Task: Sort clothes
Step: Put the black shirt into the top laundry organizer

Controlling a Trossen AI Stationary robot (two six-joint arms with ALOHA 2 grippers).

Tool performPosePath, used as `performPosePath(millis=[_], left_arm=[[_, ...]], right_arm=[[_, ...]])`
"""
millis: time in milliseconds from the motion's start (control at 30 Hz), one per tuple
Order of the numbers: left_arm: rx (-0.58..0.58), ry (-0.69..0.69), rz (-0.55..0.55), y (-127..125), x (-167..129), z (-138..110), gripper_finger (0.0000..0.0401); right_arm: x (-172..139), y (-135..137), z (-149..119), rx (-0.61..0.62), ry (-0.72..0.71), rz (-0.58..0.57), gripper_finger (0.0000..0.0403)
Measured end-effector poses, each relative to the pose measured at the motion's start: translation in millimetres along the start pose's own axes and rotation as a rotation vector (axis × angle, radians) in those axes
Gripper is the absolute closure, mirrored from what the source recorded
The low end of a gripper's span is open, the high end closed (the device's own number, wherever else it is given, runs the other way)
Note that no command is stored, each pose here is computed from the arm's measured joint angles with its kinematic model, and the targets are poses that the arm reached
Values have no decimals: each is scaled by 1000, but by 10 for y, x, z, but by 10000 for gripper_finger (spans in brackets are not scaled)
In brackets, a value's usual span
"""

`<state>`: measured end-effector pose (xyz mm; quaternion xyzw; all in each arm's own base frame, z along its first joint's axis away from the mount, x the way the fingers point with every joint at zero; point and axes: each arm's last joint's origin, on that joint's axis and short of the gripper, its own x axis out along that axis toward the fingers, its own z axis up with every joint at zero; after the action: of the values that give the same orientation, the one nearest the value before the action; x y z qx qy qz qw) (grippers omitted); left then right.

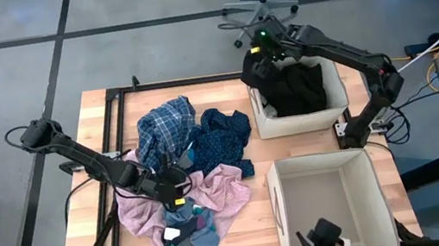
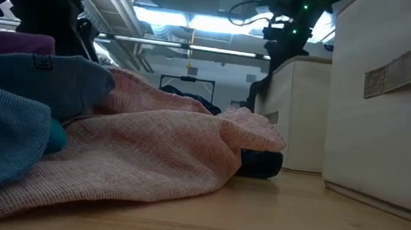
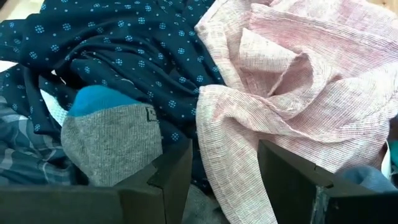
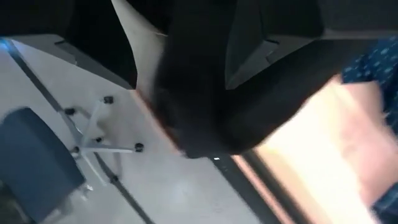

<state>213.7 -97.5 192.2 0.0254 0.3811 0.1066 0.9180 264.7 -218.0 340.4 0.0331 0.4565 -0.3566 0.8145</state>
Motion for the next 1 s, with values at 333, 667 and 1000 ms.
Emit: performPosePath(millis=[333, 667, 1000], left_arm=[[42, 1, 3, 7, 4, 2, 229], [41, 0, 3, 6, 5, 3, 229], [43, 1, 3, 6, 4, 2, 229]], right_arm=[[127, -12, 35, -49, -15, 15, 207], [147, -16, 38, -120, -14, 2, 390], [-807, 45, -42, -152, -32, -91, 396]])
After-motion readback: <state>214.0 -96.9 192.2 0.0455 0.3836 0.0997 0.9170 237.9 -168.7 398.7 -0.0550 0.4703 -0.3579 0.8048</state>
